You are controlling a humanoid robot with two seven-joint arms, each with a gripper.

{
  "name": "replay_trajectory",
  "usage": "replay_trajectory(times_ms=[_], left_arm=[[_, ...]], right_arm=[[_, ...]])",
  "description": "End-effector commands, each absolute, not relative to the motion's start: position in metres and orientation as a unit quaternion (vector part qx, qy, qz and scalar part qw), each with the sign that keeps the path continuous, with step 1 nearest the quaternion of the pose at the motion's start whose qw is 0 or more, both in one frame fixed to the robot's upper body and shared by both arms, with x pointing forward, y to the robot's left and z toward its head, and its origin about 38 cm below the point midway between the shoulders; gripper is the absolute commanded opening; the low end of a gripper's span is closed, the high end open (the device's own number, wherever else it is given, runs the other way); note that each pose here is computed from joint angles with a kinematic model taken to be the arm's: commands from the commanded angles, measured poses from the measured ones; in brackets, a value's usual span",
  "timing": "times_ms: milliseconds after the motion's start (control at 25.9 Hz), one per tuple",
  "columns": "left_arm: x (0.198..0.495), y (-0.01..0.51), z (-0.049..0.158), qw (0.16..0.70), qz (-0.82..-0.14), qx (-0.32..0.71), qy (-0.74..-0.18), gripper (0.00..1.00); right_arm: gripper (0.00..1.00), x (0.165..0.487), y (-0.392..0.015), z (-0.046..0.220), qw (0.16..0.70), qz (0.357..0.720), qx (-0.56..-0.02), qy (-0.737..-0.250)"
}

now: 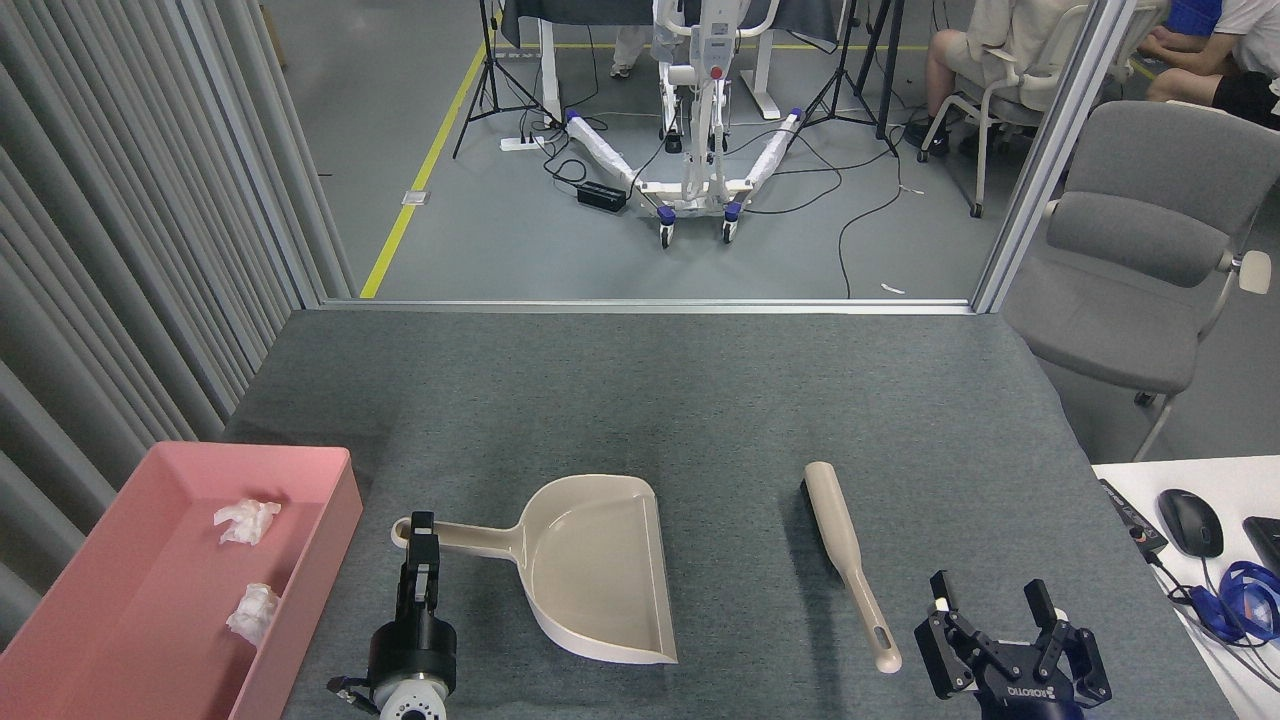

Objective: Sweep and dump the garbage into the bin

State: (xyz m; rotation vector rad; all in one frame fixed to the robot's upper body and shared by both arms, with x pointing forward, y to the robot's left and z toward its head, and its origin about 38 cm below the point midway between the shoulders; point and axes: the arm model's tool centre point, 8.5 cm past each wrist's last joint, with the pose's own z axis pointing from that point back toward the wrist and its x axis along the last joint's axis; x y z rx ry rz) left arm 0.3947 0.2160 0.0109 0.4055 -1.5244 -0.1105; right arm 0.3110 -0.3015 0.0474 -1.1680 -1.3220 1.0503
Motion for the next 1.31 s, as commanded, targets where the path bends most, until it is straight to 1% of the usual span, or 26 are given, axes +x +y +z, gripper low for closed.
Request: replay_trajectory(times_ms=[0, 39, 77, 116, 155, 193, 387, 541, 696, 812, 889, 928, 1005, 1082, 1160, 1276], left_arm=[[0.394, 0.212, 0.004, 0.705, -0.050, 0.179, -0.685, 0.10], [0.395, 0.212, 0.003, 0.706, -0.051, 0.179, -0.684, 0.21], [0.396, 0.213, 0.003, 0.706, -0.051, 0.180, -0.683, 0.36], [0.396, 0.214, 0.002, 0.708, -0.051, 0.182, -0.681, 0.56], [0.395, 0.215, 0.000, 0.710, -0.052, 0.183, -0.678, 0.83], [0.394, 0.217, -0.003, 0.711, -0.051, 0.183, -0.677, 0.99], [0.391, 0.217, -0.007, 0.706, -0.054, 0.177, -0.683, 0.99], [0.387, 0.220, -0.012, 0.712, -0.058, 0.179, -0.677, 0.99], [0.383, 0.220, -0.016, 0.715, -0.062, 0.177, -0.674, 0.99], [0.372, 0.219, -0.022, 0.719, -0.063, 0.177, -0.670, 0.99], [0.363, 0.222, -0.022, 0.716, -0.066, 0.180, -0.672, 0.99], [0.354, 0.230, -0.023, 0.714, -0.075, 0.184, -0.671, 0.99], [0.342, 0.248, -0.011, 0.697, -0.102, 0.196, -0.683, 0.99], [0.331, 0.240, 0.003, 0.668, -0.143, 0.207, -0.700, 0.99], [0.321, 0.227, 0.023, 0.623, -0.194, 0.232, -0.721, 0.99], [0.317, 0.217, 0.055, 0.560, -0.255, 0.271, -0.740, 0.99]], right_arm=[[0.96, 0.311, -0.302, 0.047, 0.517, 0.437, -0.487, -0.551], [0.96, 0.311, -0.302, 0.048, 0.517, 0.437, -0.488, -0.551], [0.96, 0.311, -0.301, 0.047, 0.518, 0.436, -0.487, -0.551], [0.96, 0.311, -0.301, 0.047, 0.518, 0.436, -0.487, -0.551], [0.96, 0.311, -0.301, 0.047, 0.518, 0.436, -0.487, -0.552], [0.96, 0.311, -0.301, 0.047, 0.519, 0.435, -0.487, -0.552], [0.96, 0.311, -0.299, 0.047, 0.520, 0.435, -0.485, -0.552], [0.96, 0.311, -0.296, 0.047, 0.511, 0.444, -0.485, -0.554], [0.96, 0.311, -0.295, 0.047, 0.508, 0.445, -0.481, -0.558], [0.96, 0.311, -0.295, 0.047, 0.511, 0.443, -0.483, -0.556], [0.96, 0.311, -0.295, 0.046, 0.513, 0.443, -0.483, -0.555], [0.96, 0.312, -0.297, 0.046, 0.514, 0.443, -0.484, -0.553], [0.96, 0.312, -0.298, 0.045, 0.518, 0.444, -0.484, -0.548], [0.96, 0.312, -0.299, 0.044, 0.523, 0.444, -0.486, -0.541], [0.96, 0.311, -0.300, 0.043, 0.528, 0.446, -0.485, -0.536], [0.96, 0.311, -0.300, 0.043, 0.528, 0.448, -0.484, -0.534]])
